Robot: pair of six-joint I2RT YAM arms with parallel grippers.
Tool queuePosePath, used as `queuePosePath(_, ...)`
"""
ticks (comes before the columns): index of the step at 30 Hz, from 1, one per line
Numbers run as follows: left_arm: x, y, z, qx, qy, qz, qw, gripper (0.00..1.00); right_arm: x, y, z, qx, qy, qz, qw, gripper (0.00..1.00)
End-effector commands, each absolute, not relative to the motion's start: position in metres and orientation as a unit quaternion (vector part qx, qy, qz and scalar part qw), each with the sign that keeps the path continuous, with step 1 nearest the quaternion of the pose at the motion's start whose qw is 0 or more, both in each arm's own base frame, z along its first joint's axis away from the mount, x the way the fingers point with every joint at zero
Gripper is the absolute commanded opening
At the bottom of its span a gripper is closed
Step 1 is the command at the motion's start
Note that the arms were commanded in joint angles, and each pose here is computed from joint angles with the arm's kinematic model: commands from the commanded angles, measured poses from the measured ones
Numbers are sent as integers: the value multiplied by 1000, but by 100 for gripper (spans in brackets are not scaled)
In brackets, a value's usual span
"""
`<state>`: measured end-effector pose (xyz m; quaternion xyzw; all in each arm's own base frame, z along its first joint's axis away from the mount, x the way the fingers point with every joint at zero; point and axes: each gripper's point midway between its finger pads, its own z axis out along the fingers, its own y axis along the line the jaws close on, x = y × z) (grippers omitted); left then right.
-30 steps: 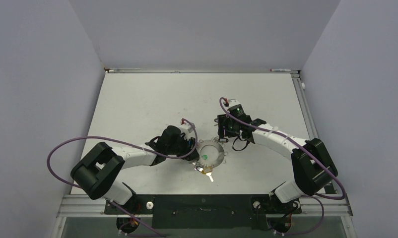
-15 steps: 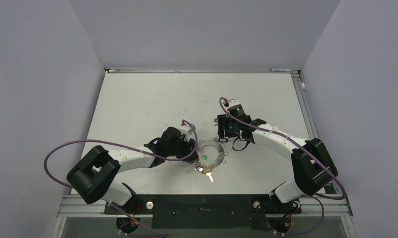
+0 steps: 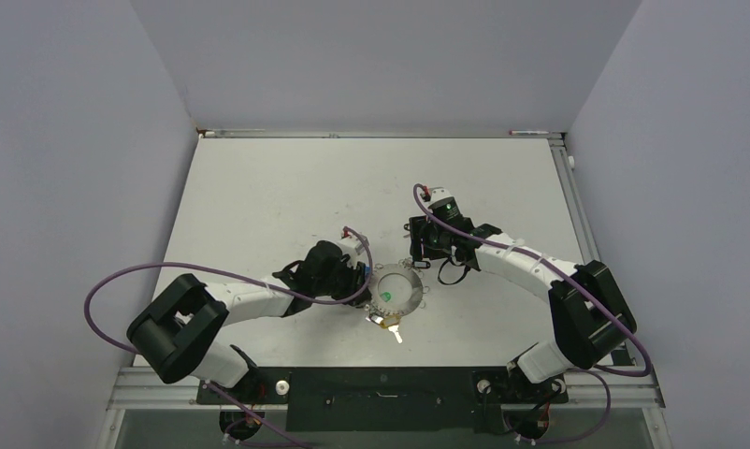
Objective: Put the keys on the keyring
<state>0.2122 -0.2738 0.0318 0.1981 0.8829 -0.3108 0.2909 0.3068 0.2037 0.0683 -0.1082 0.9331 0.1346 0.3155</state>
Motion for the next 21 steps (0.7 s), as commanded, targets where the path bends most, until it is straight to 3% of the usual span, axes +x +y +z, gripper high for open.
queuePosePath(1, 216, -273, 29, 201, 884, -298, 300, 25, 307, 208, 77, -116, 927, 142, 328, 57)
queuePosePath(7, 217, -272, 23, 203, 886, -285, 304, 15, 307, 208, 78, -117, 926, 142, 329, 56)
queuePosePath(11, 219, -269, 17, 204, 891, -271, 303, 0, 306, 208, 78, -118, 927, 142, 328, 56)
queuePosePath(21, 223, -266, 33, 213, 871, -264, 355, 0, 305, 207, 79, -119, 926, 140, 329, 56)
